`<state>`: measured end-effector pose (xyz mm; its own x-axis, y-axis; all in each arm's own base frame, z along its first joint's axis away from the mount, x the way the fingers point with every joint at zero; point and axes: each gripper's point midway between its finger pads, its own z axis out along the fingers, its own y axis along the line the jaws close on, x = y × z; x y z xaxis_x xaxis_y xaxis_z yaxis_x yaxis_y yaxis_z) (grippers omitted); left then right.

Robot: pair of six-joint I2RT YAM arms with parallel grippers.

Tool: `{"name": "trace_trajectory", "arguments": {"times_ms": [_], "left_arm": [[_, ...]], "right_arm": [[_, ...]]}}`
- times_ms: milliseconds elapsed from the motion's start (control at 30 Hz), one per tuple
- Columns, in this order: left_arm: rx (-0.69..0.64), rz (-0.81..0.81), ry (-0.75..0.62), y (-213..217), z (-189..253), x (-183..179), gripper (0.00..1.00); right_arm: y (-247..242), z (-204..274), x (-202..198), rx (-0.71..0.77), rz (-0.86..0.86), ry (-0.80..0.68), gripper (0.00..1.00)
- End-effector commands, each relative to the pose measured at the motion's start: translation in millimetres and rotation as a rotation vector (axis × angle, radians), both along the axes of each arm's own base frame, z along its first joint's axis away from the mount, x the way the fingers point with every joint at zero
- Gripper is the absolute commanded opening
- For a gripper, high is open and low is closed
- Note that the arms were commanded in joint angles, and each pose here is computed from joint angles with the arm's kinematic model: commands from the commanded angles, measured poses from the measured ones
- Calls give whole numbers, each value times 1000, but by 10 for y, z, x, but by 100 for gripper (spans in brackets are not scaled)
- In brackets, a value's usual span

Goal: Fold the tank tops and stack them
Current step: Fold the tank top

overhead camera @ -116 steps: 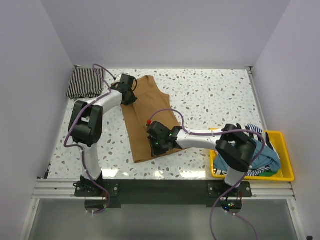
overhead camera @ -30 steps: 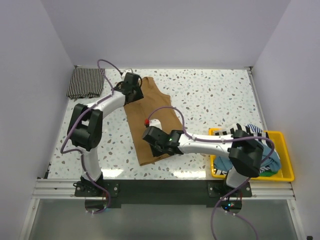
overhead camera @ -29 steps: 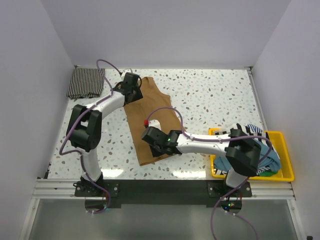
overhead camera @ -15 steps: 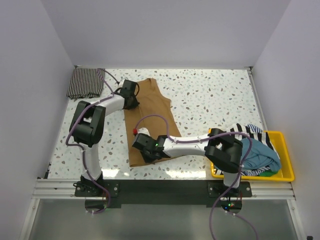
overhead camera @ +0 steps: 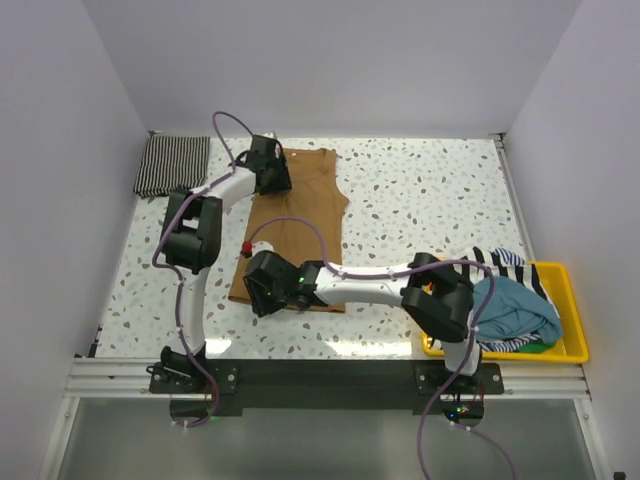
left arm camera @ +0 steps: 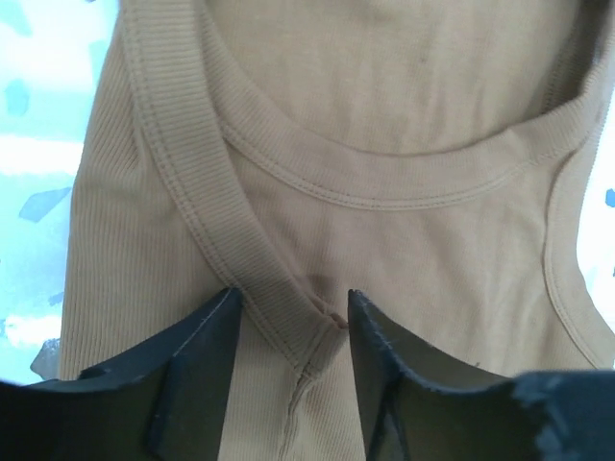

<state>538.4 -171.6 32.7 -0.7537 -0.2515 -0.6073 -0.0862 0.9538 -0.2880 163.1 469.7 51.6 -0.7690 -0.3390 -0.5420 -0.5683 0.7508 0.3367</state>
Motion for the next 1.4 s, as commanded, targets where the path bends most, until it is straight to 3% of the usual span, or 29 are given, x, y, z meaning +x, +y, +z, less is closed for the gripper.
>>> {"name": "trace_trajectory", "arguments": {"times_ms": [0, 133, 333, 433, 467, 533, 633, 867, 1033, 1267, 1367], "left_arm": [[-18, -73, -96, -77, 439, 171, 55], [-84, -74, -216, -138, 1029, 220, 63], [-172, -70, -339, -264, 1700, -88, 71], [-209, -86, -330, -434, 1749, -449, 70], [-205, -110, -287, -552, 1559, -660, 69], [-211, -122, -304, -651, 1658, -908, 68], [-206, -210, -243, -966, 1413, -1511, 66], [-171, -386, -161, -1472, 1083, -2510, 65], [-161, -464, -105, -1715, 849, -2996, 62], [-42, -502, -42, -1923, 439, -3334, 57], [29, -482, -36, -1918, 288, -3354, 54]], "right_arm": [[-42, 926, 370, 187, -53, -122, 38], [-692, 1094, 980, 168, -220, -131, 39], [-1541, 1014, 1768, 68, -420, -131, 40], [-1985, 925, 2362, 31, -543, -113, 36], [-2049, 744, 2476, 6, -561, -82, 36], [-2131, 696, 2658, 17, -576, -60, 36], [-2271, 658, 3067, 15, -621, -63, 36], [-2267, 336, 3357, -22, -643, -21, 37], [-2268, 97, 3344, -31, -670, 20, 37], [-2248, -165, 3289, -38, -684, 70, 34], [-2250, -228, 3290, -42, -687, 75, 25]]}}
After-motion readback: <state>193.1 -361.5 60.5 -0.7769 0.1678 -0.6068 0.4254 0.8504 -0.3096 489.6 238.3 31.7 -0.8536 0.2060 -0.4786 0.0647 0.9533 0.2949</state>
